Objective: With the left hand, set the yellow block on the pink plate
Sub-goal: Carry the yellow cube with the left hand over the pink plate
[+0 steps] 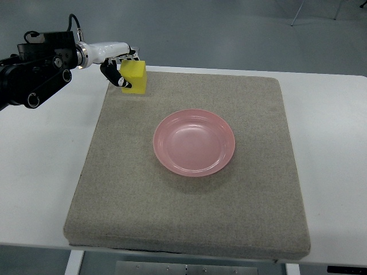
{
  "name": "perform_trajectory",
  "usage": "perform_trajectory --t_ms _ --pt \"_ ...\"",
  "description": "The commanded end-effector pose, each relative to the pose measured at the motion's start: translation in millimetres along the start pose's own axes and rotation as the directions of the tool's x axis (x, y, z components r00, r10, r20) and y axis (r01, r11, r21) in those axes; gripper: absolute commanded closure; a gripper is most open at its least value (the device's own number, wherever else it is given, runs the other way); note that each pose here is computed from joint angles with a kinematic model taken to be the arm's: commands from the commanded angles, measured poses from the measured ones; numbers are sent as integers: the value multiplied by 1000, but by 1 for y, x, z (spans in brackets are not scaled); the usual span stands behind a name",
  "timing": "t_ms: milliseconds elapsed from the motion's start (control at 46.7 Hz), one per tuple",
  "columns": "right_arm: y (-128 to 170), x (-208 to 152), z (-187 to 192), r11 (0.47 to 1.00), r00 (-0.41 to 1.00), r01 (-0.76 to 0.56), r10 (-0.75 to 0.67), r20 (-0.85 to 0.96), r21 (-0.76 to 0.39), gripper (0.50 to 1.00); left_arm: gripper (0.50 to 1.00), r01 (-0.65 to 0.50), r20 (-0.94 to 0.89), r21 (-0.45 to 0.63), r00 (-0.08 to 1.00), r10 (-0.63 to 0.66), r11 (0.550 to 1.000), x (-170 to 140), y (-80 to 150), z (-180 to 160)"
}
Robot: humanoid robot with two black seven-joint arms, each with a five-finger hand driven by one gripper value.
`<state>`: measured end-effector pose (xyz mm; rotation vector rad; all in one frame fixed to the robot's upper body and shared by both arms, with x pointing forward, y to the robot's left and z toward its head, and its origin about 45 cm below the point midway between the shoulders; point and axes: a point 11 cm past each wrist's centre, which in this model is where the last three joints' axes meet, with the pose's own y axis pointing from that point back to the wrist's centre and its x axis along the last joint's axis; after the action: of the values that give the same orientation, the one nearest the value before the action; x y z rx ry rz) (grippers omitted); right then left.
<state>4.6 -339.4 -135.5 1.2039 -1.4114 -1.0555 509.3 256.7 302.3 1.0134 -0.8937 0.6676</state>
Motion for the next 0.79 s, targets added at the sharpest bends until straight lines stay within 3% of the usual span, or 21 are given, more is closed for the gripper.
perform_trajectory --t_ms 0,321,493,771 --pt "0 0 0 1000 1000 1 -1 0 0 576 1000 5 16 -84 1000 -4 996 2 9 16" --pt "0 0 0 1000 1000 1 -1 0 0 576 986 76 88 -306 995 -51 949 -14 33 83" --pt "0 0 0 1000 1000 1 -1 0 0 576 881 134 135 -409 987 -86 902 -35 44 120" --pt "0 0 0 1000 1000 0 0 0 0 576 842 225 197 -394 968 -157 891 -75 24 127"
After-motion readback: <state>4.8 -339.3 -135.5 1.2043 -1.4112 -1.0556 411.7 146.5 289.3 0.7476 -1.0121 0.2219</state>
